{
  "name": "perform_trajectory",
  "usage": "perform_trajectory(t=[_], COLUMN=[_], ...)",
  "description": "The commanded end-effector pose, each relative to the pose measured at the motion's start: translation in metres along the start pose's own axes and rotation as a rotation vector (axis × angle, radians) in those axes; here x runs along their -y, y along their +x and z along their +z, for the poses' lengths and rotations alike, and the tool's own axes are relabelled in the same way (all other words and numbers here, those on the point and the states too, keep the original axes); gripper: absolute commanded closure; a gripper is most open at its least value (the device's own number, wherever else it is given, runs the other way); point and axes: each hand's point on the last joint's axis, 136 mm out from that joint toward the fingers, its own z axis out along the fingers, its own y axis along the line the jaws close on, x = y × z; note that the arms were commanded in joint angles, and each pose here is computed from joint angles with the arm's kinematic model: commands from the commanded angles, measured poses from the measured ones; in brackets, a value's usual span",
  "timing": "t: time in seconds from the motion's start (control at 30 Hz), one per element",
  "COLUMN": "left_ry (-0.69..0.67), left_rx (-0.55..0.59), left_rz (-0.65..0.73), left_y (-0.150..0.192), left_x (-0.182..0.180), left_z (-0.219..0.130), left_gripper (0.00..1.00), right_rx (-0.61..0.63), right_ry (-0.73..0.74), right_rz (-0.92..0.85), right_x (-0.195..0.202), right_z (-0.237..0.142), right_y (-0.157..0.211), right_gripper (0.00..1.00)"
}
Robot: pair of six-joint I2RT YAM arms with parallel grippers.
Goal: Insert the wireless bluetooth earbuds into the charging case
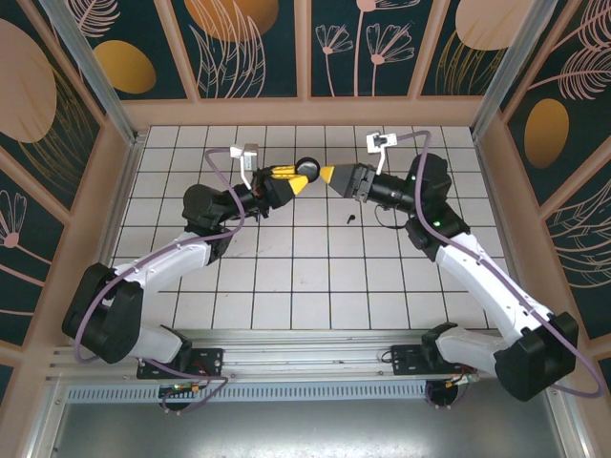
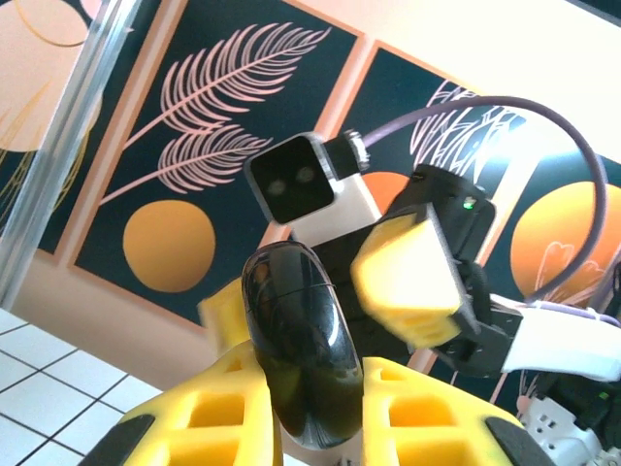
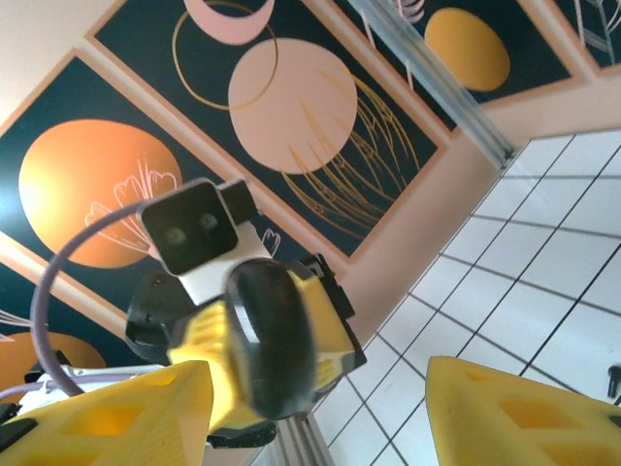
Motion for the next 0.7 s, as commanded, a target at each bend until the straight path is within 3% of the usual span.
perform_trajectory(t=[0.0,0.2,0.37,0.57,0.67], left_ry=[0.068,0.093,0.1,0.117,0.117], left_rx=[0.015,0.01,-0.001,-0.015,-0.016], left_rz=[0.013,-0.012,-0.031,-0.034,-0.034], left_y=[-0.006,0.0,0.005,0.006,0.005], left_x=[0.02,0.019,0.018,0.021,0.021], left_z=[-0.002,-0.004,-0.005,-0.005,-0.004], left_gripper=[0.95,0.96,0.96,0.96,0.94], right_rx=[-0.01,-0.017,-0.042,-0.089,-0.105], right_ry=[-0.09,-0.109,-0.147,-0.192,-0.202], right_rz=[-0.058,-0.061,-0.057,-0.052,-0.054], right_x=[-0.023,-0.025,-0.028,-0.03,-0.029], right_z=[0.008,0.013,0.016,0.02,0.023], right_y=[-0.005,-0.007,-0.005,0.005,0.008], right_gripper=[0.41,0.5,0.68,0.7,0.79])
